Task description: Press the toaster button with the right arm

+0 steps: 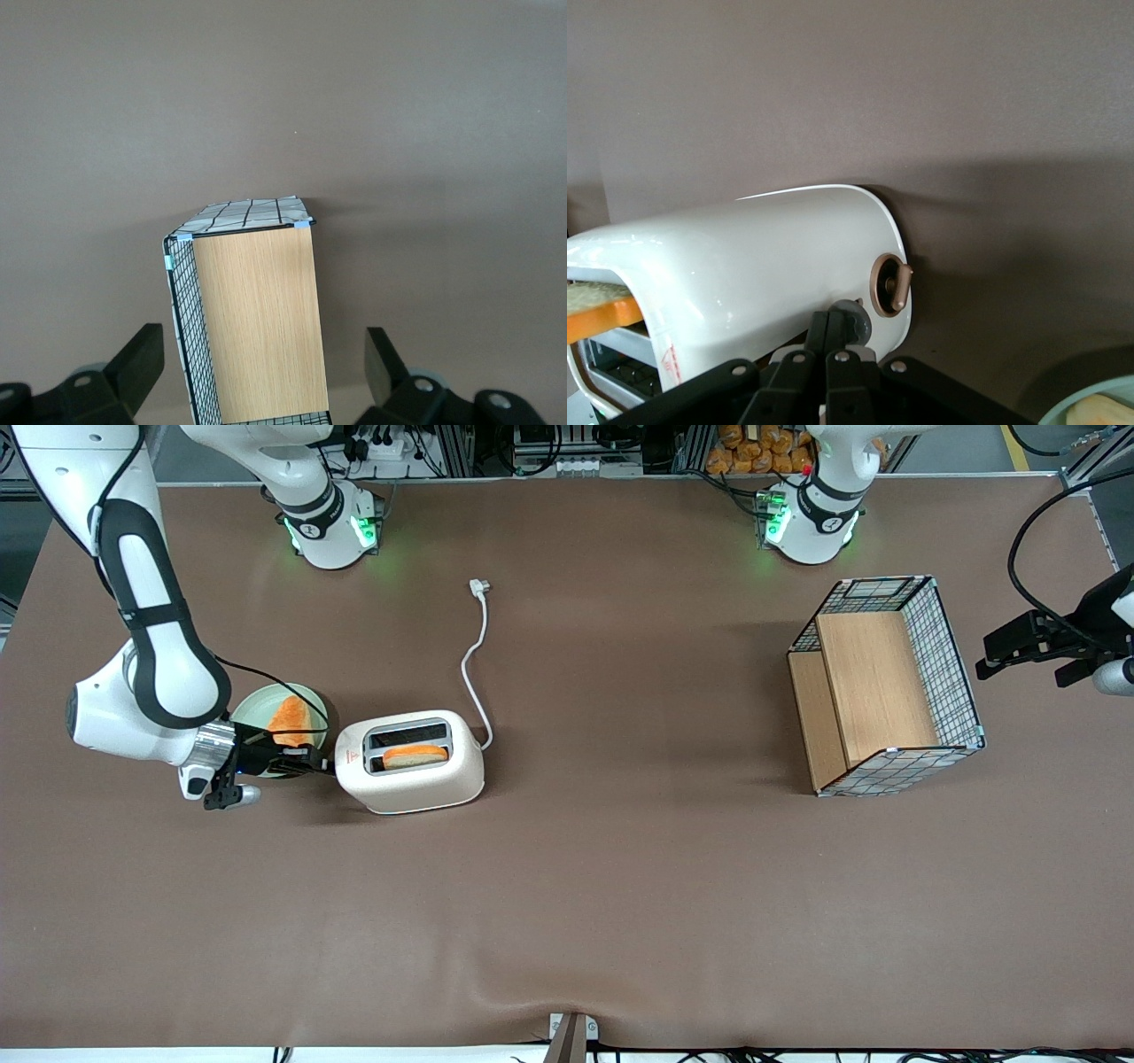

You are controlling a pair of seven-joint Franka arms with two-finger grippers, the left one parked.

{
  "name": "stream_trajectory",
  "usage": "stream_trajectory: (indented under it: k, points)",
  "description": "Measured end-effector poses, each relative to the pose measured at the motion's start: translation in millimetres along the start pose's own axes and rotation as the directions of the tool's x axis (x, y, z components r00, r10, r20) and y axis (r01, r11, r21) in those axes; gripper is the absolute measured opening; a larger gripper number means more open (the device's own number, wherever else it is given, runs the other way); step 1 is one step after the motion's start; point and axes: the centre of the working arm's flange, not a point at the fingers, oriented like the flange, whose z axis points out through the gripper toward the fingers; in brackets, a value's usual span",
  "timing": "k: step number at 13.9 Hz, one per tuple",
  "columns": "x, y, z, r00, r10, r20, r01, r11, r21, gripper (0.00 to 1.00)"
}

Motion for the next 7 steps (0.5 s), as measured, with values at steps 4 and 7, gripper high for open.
stream_trajectory:
  k: [4,7]
  points:
    - [-0.4,3.5,3.7,1.000,0.006,-0.004,-0.006,1.000,0.005,0.01]
    - [-0.4,9.0,10.7,1.000,0.010,-0.006,-0.010,1.000,0.007,0.01]
